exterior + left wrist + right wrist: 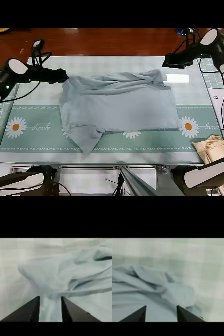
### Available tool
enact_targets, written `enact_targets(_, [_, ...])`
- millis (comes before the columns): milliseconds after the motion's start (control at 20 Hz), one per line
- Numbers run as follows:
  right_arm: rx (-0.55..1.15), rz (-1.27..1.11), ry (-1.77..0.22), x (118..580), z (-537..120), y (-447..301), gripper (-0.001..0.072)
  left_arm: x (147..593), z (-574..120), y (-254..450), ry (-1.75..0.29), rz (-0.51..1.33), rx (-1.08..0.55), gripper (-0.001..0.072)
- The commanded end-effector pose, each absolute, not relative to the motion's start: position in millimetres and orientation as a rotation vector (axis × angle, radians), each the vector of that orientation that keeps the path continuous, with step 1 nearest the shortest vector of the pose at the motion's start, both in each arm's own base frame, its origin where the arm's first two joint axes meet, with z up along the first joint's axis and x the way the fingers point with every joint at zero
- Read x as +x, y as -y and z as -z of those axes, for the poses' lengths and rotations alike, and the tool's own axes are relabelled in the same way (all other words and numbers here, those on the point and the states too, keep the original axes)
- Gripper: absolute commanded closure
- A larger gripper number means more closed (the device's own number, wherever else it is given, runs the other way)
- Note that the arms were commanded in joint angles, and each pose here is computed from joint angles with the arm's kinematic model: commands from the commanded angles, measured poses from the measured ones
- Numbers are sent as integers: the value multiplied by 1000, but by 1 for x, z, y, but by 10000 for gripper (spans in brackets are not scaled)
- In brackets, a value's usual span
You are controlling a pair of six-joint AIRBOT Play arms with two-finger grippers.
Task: Fold the shirts.
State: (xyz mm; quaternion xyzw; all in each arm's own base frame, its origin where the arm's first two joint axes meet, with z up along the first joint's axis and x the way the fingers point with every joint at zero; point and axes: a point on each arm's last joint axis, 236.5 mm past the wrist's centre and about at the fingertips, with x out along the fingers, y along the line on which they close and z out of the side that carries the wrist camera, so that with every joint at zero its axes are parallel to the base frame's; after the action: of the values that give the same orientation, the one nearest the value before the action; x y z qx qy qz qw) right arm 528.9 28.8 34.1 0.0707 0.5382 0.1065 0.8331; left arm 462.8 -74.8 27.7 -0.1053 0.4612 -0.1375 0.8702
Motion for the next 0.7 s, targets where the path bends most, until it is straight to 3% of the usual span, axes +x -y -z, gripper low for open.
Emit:
enact_targets(0, [30, -211, -1245, 490, -55, 3, 244, 439, -50, 42, -1075, 276, -196, 369])
enact_targets(200, [21, -5, -1324, 435, -92, 86, 245, 368, -58, -9, -1304, 189, -316, 341])
enact_targets(300, [116, 35, -1366, 407, -95, 109, 243, 329, -41, -19, -1384, 156, -385, 179])
enact_targets(400, [251, -52, -1335, 392, -91, 105, 166, 289, -13, -17, -1459, 131, -462, 111])
enact_targets(650, [511, -96, -1334, 350, -47, 102, 157, 233, 47, 38, -1565, 249, -699, 112])
